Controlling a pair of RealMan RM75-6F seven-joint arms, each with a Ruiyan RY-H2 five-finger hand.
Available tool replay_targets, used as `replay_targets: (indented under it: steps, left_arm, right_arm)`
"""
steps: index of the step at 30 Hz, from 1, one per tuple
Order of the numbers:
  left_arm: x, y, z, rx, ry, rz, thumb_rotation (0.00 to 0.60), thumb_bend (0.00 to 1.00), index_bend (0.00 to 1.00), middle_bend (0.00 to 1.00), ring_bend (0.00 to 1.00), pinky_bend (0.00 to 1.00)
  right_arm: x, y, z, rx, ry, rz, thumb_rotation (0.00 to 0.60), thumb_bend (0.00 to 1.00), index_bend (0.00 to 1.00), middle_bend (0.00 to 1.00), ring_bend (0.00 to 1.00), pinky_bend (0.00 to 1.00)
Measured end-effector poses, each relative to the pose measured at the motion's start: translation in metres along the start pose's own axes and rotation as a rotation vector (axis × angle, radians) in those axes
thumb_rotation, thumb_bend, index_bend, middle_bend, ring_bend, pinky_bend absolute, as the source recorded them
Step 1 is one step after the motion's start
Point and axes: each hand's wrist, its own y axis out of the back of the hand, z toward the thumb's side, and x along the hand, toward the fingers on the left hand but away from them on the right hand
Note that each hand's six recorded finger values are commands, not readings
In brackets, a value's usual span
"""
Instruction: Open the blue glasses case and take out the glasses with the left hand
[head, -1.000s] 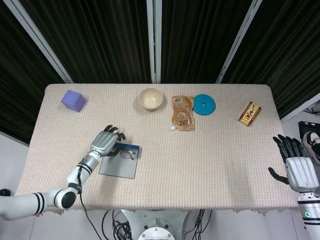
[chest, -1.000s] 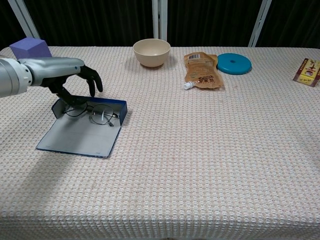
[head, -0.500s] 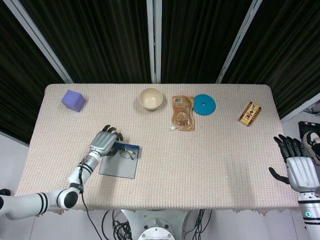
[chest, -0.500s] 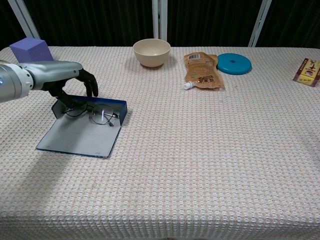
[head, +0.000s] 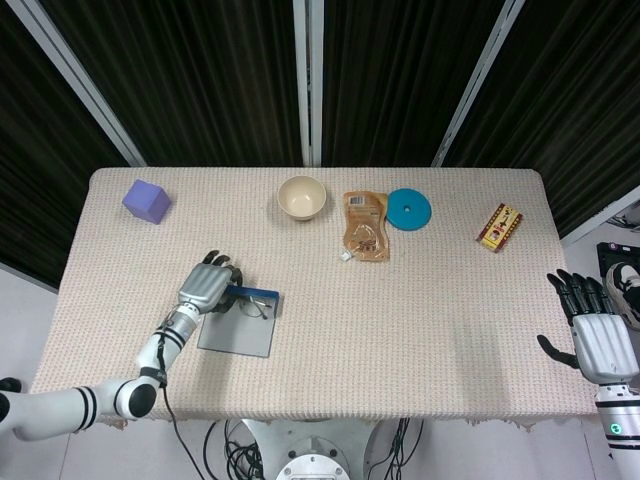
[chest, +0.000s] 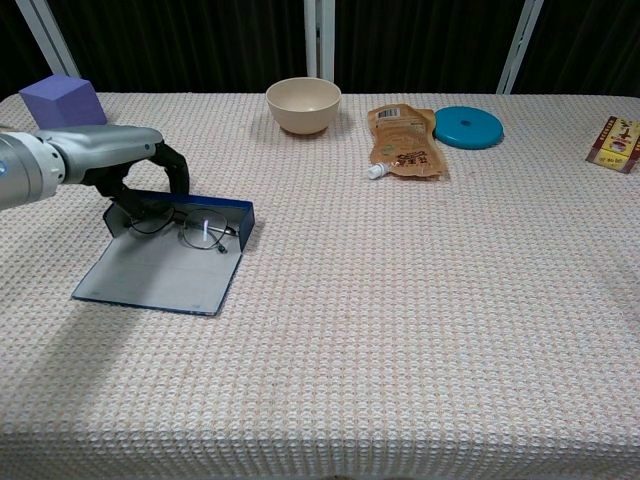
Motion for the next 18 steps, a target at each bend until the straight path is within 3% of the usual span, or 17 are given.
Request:
replay_targets:
  steps: [8, 18]
  left_arm:
    - [0.0003, 0.0, -0.0003, -0.002, 0.001, 0.0, 0.6, 0.45, 0.43, 0.35, 0.11, 0.0]
    - [0.003, 0.0019, -0.0008, -0.009, 0.003, 0.009, 0.6, 0.48, 0.52, 0.4, 0.15, 0.01]
  right_arm:
    - [-0.0006, -0.0006, 0.0004, 0.002, -0.001, 0.004, 0.6, 0.15, 0.01, 0.05, 0.0, 0.0]
    - [-0.0007, 0.0, 0.0005, 0.003, -0.003, 0.003, 0.6, 0.15, 0.01, 0.05, 0.0, 0.0]
